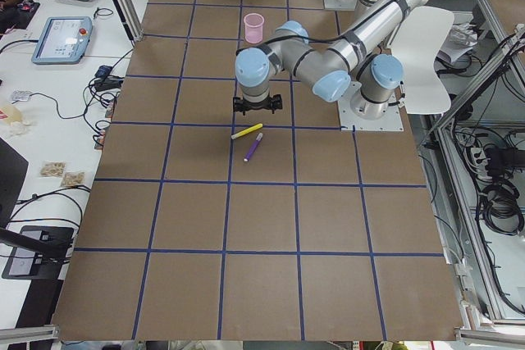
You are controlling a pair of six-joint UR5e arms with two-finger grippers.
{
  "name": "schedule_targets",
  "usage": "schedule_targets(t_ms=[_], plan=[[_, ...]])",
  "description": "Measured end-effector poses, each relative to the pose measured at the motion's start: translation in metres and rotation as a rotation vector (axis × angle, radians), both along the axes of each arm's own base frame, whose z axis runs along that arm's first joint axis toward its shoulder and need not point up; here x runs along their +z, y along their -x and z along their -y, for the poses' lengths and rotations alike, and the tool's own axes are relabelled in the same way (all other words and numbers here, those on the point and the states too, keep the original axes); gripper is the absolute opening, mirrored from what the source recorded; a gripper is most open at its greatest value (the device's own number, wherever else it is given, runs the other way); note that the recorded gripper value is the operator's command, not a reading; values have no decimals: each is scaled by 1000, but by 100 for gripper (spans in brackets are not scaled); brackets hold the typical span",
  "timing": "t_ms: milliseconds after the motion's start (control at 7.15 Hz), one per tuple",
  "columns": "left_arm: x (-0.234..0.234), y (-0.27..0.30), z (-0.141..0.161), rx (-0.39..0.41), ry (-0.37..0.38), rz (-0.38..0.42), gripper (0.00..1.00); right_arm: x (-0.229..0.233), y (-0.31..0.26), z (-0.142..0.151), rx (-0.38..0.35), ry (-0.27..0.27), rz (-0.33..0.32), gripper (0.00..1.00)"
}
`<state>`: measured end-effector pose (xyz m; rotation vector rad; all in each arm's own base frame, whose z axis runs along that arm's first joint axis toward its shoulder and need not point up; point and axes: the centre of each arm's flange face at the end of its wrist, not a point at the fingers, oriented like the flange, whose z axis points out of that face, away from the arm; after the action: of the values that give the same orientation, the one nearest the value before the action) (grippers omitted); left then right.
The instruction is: Insert purple and pink pens into pink cup
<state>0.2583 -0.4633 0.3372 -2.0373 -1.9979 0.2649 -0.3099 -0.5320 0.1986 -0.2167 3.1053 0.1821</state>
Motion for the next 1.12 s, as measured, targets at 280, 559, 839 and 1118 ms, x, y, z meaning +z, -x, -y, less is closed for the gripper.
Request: schedule_targets(t_ms=[280, 559, 839, 1118], plan=[[-54, -28, 7, -154, 26, -106, 94, -19, 14, -5, -5, -12, 8, 71], [-102, -46, 18, -226, 58, -209, 90, -22, 17, -5, -5, -18, 10, 30], [-143, -74, 21, -170, 55, -325, 90, -22, 18, -5, -6, -20, 10, 6], [-169, -88, 25, -132, 20, -391, 90, -20, 20, -3, -11, -20, -2, 0]])
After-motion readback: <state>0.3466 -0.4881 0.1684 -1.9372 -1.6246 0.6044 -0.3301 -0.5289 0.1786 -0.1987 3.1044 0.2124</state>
